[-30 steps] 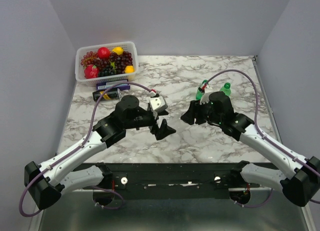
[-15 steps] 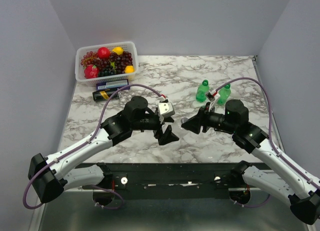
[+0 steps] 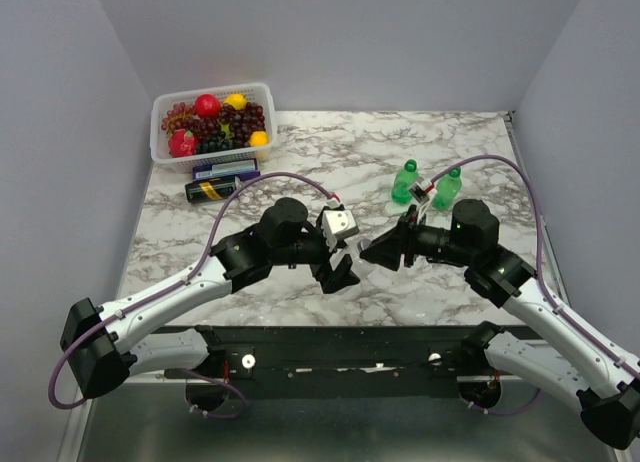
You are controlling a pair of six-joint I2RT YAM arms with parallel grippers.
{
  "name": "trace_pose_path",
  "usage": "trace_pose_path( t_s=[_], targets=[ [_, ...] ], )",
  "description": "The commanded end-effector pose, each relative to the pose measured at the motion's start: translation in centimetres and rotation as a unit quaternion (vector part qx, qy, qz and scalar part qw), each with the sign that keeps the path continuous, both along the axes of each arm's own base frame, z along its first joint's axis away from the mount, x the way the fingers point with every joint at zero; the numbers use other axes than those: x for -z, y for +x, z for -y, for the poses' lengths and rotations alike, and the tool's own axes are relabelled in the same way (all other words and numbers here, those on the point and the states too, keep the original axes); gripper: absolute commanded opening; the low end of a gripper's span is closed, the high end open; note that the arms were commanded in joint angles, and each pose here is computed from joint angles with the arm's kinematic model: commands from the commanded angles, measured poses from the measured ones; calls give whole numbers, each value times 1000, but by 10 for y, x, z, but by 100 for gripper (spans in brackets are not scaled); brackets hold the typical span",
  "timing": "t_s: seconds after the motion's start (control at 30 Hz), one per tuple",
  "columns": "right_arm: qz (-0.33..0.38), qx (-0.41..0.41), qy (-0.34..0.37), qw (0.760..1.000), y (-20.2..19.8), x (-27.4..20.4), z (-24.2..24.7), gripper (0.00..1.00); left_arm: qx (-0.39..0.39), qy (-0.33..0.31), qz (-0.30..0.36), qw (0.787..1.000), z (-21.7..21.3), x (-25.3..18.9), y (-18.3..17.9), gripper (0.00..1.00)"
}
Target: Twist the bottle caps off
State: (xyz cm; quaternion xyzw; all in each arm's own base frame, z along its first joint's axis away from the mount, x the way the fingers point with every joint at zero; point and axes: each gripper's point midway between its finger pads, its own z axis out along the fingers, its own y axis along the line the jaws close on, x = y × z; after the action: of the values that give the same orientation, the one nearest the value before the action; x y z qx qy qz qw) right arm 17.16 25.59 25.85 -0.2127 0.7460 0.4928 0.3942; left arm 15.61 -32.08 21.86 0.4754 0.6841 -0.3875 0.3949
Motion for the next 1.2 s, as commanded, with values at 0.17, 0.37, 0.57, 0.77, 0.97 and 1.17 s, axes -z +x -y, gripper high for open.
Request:
trace_pose_path(
  t_s=[0.17, 0.37, 0.57, 0.77, 0.97, 1.17],
  targets=[
    [10, -12, 57, 998, -7, -21, -5, 33, 42, -14, -18, 999, 12, -1, -12, 99],
    [10, -28, 76, 997, -11, -24, -9, 33, 64, -14, -34, 997, 16, 2, -18, 99],
    [12, -27, 73, 997, -9, -18, -9, 32, 73, -15, -28, 997, 15, 1, -21, 74],
    [34, -34, 66, 997, -12, -12, -7, 29, 100, -18, -37, 994, 16, 0, -30, 56],
    [78, -69, 53, 993, -18, -5, -8, 24, 159, -37, -44, 986, 15, -9, -49, 44],
    [122, -153, 46, 980, -36, 3, -13, 23, 237, -69, -74, 966, 10, -24, -74, 37]
  ],
)
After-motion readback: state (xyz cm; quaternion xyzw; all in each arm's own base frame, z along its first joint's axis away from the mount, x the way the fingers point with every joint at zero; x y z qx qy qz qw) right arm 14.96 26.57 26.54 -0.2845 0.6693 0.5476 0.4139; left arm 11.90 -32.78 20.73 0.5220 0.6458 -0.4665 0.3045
